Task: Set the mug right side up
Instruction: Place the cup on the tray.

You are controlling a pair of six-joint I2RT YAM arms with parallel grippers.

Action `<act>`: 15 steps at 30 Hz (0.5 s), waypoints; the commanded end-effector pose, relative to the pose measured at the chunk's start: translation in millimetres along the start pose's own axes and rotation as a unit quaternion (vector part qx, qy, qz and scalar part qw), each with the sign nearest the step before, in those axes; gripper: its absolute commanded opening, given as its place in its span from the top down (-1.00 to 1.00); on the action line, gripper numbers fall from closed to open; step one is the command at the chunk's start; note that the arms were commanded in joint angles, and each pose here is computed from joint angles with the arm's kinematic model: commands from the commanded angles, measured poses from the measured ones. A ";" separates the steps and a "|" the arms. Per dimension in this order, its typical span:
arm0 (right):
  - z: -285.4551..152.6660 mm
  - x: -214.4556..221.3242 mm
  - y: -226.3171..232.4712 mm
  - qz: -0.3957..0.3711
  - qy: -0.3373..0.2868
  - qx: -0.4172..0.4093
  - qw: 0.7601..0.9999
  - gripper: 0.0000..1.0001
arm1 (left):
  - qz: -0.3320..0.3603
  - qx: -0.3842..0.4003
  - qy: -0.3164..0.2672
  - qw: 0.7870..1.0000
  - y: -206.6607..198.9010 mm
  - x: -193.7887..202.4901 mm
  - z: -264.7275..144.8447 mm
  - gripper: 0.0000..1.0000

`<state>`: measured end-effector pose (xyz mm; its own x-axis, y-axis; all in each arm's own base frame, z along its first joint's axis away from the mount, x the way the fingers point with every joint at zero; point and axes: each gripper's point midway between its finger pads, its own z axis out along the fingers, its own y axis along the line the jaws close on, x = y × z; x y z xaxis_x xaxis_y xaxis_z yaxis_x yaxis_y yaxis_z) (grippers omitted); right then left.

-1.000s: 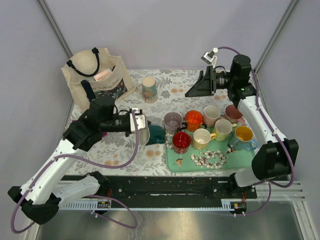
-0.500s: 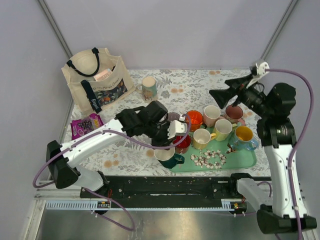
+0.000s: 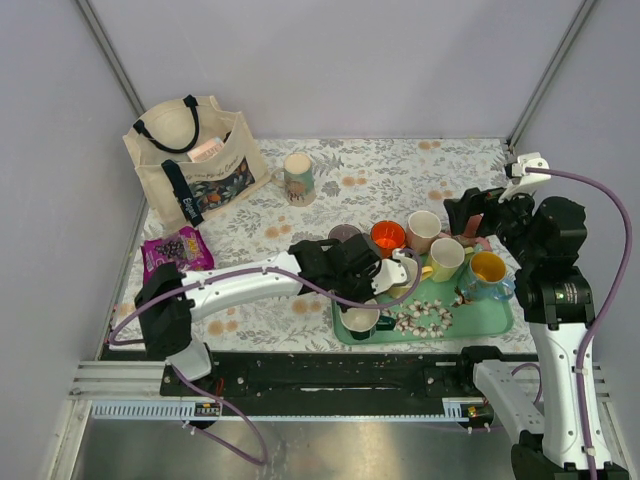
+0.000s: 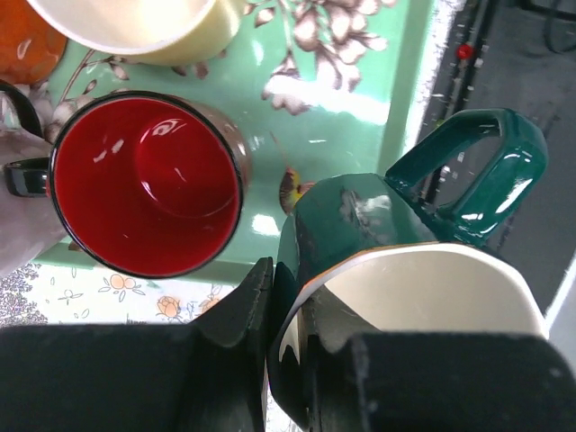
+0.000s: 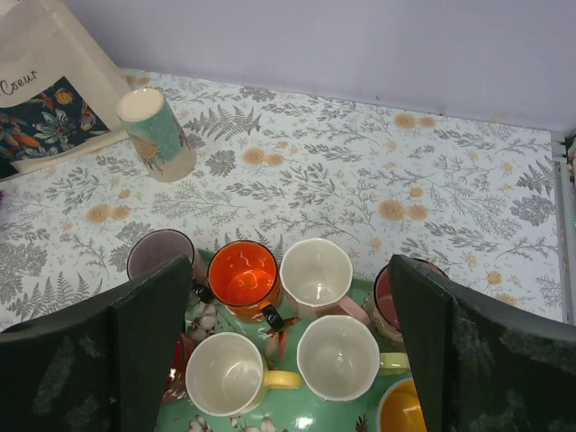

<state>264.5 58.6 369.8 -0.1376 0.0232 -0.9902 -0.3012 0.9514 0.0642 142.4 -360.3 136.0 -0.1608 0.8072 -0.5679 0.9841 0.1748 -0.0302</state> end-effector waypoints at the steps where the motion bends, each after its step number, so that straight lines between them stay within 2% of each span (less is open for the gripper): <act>1: -8.6 -10.0 -7.4 0.008 -0.014 0.030 0.999 -0.99 | -0.032 -0.044 -0.050 0.997 20.0 -30.0 11.5 1.00; 10: -7.7 -3.0 -6.9 0.001 0.001 0.025 1.000 -0.99 | -0.056 -0.053 -0.035 0.996 26.1 -24.8 37.3 1.00; 15: -5.6 -2.8 -5.1 0.003 0.002 0.018 1.000 -0.99 | -0.046 -0.051 -0.028 0.997 26.2 -19.2 41.5 1.00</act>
<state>259.4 52.9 360.8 -0.1749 0.0247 -0.9843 -0.2676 0.9609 0.0716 162.9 -375.5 92.4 -0.2640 0.8112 -0.5218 0.9555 0.2939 -0.0265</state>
